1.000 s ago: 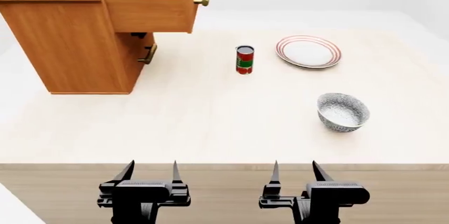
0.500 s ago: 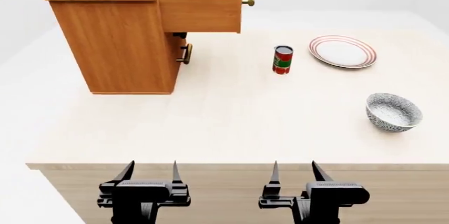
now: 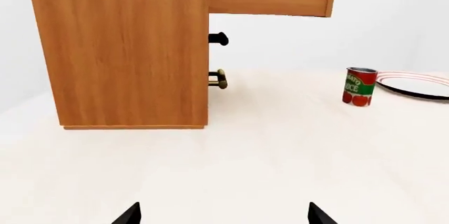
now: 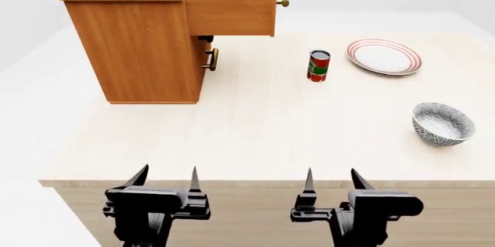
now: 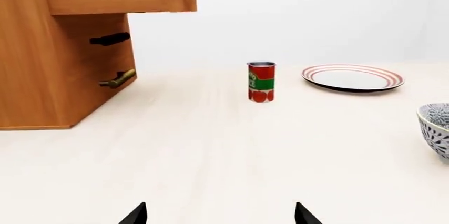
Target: Put the bowl in the top drawer of the cabinet.
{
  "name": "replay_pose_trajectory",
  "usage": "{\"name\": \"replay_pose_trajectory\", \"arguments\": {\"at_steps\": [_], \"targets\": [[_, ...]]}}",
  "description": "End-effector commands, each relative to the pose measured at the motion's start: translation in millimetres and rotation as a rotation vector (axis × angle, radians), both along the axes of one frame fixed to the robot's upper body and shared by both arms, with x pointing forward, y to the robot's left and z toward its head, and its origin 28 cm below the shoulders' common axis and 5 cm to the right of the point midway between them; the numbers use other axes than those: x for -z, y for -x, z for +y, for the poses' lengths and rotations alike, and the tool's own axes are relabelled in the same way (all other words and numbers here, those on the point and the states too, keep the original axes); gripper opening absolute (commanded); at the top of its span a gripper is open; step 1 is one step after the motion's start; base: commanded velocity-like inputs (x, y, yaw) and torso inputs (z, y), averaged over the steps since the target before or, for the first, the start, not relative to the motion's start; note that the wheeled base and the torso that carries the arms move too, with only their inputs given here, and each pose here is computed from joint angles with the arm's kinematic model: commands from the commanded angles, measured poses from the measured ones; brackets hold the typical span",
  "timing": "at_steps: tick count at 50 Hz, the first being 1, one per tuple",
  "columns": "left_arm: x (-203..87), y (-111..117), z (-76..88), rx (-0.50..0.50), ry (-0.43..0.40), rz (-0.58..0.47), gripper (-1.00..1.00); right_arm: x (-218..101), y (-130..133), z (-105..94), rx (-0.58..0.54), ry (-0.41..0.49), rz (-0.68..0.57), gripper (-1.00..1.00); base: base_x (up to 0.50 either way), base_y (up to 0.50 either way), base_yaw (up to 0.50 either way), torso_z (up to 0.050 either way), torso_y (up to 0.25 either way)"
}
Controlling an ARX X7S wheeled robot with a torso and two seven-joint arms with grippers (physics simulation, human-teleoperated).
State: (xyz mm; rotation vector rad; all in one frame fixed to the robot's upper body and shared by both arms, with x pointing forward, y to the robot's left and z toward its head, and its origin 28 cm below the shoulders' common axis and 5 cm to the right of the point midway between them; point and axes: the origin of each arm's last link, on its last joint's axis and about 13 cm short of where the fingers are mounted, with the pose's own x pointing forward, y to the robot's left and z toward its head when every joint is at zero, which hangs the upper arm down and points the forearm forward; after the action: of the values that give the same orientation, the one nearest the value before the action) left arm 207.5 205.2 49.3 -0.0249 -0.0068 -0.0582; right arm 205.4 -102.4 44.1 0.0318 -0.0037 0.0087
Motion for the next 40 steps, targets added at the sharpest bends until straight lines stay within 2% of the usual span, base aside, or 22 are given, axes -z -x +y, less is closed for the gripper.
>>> {"name": "replay_pose_trajectory", "arguments": {"at_steps": [1, 9, 17, 24, 32, 40], "targets": [[-49, 11, 1.0, 0.087, 0.037, -0.054, 1.00, -50, 14, -5.7, -0.034, 0.006, -0.039, 1.00, 0.00, 0.00, 0.00, 0.000, 0.000], [-90, 14, 9.2, 0.126, 0.083, -0.098, 1.00, -95, 12, -8.0, -0.062, 0.016, -0.068, 1.00, 0.00, 0.00, 0.00, 0.000, 0.000], [-136, 14, 16.6, 0.256, 0.094, -0.156, 1.00, -152, 27, -30.5, -0.083, 0.031, -0.116, 1.00, 0.00, 0.00, 0.00, 0.000, 0.000], [-173, 7, 20.6, 0.349, 0.092, -0.215, 1.00, -201, 13, -36.3, -0.104, 0.056, -0.172, 1.00, 0.13, 0.00, 0.00, 0.000, 0.000], [-208, -3, 32.1, 0.341, 0.107, -0.234, 1.00, -239, 2, -38.5, -0.132, 0.094, -0.204, 1.00, 0.18, 0.00, 0.00, 0.000, 0.000], [-238, 2, 37.7, 0.344, 0.068, -0.280, 1.00, -266, -2, -41.5, -0.151, 0.168, -0.241, 1.00, 0.24, 0.00, 0.00, 0.000, 0.000]]}}
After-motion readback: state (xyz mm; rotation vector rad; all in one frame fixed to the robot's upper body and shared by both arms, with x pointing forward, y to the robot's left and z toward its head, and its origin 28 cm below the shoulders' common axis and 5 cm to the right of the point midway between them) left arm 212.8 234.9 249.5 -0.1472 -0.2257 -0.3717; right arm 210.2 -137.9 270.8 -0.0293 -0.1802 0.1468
